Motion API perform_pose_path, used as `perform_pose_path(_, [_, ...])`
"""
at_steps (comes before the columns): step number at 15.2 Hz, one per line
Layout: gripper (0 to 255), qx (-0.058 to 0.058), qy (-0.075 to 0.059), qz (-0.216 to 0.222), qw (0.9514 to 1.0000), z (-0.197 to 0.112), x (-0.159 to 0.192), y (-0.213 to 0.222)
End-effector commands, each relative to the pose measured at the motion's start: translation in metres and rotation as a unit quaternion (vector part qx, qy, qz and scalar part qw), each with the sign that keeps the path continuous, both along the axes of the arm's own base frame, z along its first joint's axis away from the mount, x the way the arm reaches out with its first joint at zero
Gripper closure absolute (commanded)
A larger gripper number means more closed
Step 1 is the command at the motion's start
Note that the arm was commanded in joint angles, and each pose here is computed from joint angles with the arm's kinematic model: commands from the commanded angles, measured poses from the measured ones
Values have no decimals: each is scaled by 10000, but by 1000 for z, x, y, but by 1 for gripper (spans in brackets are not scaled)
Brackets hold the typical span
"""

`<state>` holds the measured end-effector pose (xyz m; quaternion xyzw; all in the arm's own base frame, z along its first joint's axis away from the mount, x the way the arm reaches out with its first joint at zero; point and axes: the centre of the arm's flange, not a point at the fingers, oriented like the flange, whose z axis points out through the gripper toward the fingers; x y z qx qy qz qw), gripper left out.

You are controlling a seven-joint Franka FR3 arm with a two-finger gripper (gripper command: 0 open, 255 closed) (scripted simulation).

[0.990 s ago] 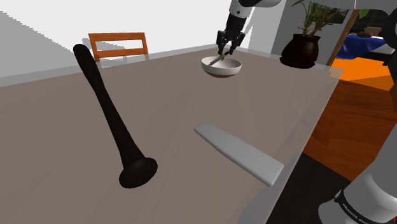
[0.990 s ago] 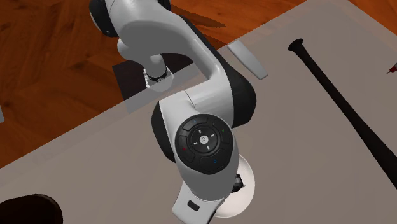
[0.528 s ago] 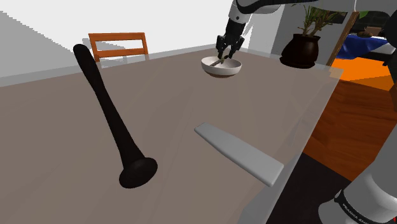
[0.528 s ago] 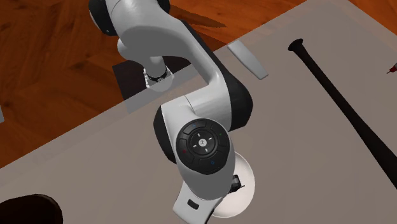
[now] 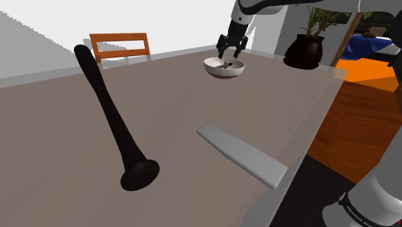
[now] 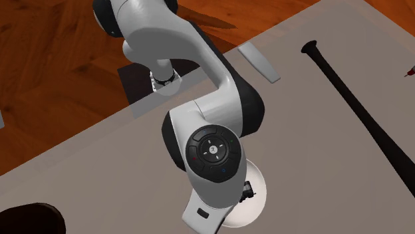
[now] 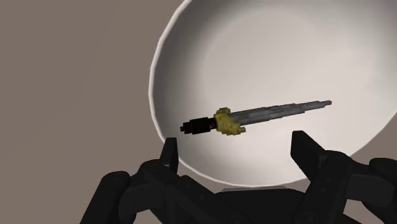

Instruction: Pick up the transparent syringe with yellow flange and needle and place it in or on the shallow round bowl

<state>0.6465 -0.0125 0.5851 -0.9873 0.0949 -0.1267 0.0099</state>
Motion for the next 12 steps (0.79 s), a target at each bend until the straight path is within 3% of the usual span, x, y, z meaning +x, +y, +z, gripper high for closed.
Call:
perform_pose_path(1, [0,0,1,0,10000,1,0,0])
perform_pose_path(5, [0,0,1,0,10000,49,-13,0])
perform_pose_path(12, [0,0,1,0,10000,49,-13,0])
